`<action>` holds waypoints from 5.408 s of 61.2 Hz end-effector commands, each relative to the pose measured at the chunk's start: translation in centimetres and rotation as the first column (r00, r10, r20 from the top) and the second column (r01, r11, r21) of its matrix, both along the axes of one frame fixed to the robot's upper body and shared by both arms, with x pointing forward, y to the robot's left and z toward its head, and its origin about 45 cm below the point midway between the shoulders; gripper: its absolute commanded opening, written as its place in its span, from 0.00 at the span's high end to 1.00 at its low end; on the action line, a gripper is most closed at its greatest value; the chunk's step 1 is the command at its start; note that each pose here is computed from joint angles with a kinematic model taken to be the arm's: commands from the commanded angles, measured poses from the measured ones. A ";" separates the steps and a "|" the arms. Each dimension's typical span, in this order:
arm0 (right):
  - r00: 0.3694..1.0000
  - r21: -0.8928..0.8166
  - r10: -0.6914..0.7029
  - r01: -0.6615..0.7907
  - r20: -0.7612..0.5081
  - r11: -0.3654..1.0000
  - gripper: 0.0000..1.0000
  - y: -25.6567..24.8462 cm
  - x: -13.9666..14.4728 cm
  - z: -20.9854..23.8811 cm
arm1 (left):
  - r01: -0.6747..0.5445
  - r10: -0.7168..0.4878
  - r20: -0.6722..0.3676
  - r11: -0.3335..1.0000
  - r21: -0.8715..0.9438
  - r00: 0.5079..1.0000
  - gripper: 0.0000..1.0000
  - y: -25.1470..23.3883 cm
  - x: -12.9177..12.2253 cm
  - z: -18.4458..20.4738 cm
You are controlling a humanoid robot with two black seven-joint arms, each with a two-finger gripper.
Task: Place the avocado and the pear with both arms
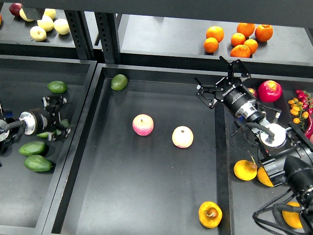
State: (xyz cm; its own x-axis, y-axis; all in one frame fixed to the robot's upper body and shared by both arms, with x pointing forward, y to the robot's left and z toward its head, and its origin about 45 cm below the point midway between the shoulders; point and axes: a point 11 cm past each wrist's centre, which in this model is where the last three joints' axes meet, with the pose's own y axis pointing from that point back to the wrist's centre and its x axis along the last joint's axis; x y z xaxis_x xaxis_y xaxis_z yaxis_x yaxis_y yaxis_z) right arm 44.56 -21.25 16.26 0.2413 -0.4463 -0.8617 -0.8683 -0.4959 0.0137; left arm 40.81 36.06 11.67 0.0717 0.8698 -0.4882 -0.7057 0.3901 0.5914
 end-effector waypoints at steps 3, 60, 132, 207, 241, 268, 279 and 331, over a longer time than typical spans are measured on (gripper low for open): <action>1.000 -0.002 0.000 0.000 -0.004 1.000 0.00 0.0 0.0 -0.1 | -0.026 0.039 0.079 0.989 -0.149 0.996 0.12 -2.4 1.4 1.8; 1.000 0.000 -0.003 0.003 -0.003 1.000 0.00 -0.1 0.0 -0.1 | -0.063 0.357 0.306 0.735 -0.675 0.883 0.09 -9.6 4.1 8.7; 0.977 -0.215 0.206 -0.191 0.051 0.958 0.00 3.9 3.3 5.3 | -0.073 0.376 0.260 0.678 -0.732 0.889 0.01 -9.9 1.1 6.6; 0.746 -0.822 0.539 -0.547 -0.391 0.161 0.00 1.2 0.7 3.7 | -0.080 0.371 0.249 0.681 -0.728 0.895 0.01 -10.0 0.6 5.9; 0.642 -0.733 0.452 -0.679 -0.619 -0.039 0.00 -4.4 -4.3 -3.6 | -0.080 0.371 0.249 0.681 -0.728 0.895 0.01 -10.0 0.6 5.9; 0.513 -0.656 0.519 -0.744 -0.684 -0.129 0.00 -4.0 -9.1 -5.6 | -0.089 0.373 0.240 0.682 -0.726 0.896 0.01 -9.9 0.5 5.6; 0.469 -0.624 0.524 -0.764 -0.711 -0.163 0.00 -4.8 -10.8 -6.2 | -0.090 0.373 0.239 0.682 -0.726 0.896 0.01 -9.9 0.5 5.5; 0.371 -0.536 0.544 -0.825 -0.753 -0.180 0.00 -4.9 -15.7 -9.4 | -0.086 0.372 0.243 0.682 -0.726 0.896 0.01 -9.9 0.5 5.6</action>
